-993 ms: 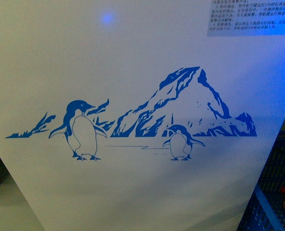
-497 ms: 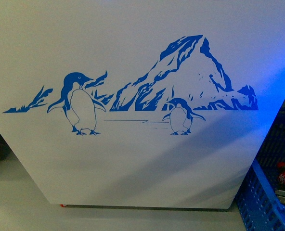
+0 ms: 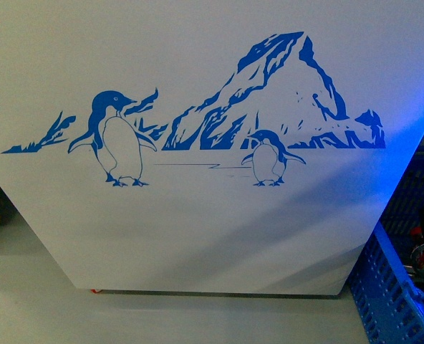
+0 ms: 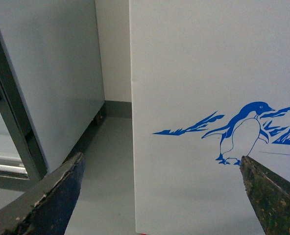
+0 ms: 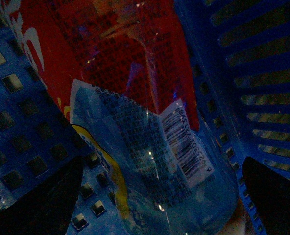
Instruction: Put drink in fridge
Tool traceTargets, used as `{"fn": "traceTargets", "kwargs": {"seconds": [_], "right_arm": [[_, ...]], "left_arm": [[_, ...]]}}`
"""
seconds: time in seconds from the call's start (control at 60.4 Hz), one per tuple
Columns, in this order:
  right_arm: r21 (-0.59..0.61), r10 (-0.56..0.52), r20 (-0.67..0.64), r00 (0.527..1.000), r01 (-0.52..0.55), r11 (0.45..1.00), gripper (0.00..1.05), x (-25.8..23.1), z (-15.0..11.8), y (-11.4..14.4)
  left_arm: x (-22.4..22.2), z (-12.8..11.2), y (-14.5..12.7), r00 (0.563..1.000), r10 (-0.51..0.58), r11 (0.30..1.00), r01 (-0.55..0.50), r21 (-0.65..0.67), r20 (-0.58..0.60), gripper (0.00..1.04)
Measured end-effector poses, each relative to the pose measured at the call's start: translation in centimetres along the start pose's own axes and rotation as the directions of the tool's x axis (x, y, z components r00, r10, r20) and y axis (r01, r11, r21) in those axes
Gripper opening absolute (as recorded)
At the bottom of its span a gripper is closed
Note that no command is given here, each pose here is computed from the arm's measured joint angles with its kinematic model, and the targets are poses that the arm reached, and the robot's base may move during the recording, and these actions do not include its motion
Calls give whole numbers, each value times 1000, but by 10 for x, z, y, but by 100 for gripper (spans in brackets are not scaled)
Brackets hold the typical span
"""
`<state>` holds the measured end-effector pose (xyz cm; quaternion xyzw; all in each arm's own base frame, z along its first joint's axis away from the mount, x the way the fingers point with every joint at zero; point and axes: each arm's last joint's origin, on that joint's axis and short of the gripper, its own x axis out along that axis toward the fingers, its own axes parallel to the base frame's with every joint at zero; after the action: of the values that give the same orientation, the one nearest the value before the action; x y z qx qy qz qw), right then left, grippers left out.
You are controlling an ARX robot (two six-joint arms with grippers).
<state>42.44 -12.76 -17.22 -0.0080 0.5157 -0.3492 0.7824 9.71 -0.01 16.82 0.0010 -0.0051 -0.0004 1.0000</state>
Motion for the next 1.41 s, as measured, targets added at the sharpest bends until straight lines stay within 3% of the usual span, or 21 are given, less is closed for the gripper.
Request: {"fn": "traceTargets", "kwargs": {"seconds": [0.314, 0.546, 0.778, 0.927, 1.076, 1.225, 1.407], "right_arm": [[-32, 1, -27, 1000, -2, 999, 97, 19, -6, -16], [-55, 24, -43, 999, -27, 998, 60, 19, -11, -20], [-69, 90, -52, 995, -94, 993, 47, -2, -18, -23], [-73, 146, -20, 989, -147, 986, 46, -34, -13, -28], [-54, 201, 86, 976, -197, 979, 46, -90, 14, -45], [-25, 253, 232, 939, -254, 967, 46, -171, 39, -81], [-8, 288, 355, 889, -305, 952, 46, -252, 44, -123]], "left_arm": [[0, 0, 0, 1000, 0, 1000, 0, 0, 0, 97], [0, 0, 0, 1000, 0, 1000, 0, 0, 0, 97], [0, 0, 0, 1000, 0, 1000, 0, 0, 0, 97], [0, 0, 0, 1000, 0, 1000, 0, 0, 0, 97], [0, 0, 0, 1000, 0, 1000, 0, 0, 0, 97], [0, 0, 0, 1000, 0, 1000, 0, 0, 0, 97], [0, 0, 0, 1000, 0, 1000, 0, 0, 0, 97]]}}
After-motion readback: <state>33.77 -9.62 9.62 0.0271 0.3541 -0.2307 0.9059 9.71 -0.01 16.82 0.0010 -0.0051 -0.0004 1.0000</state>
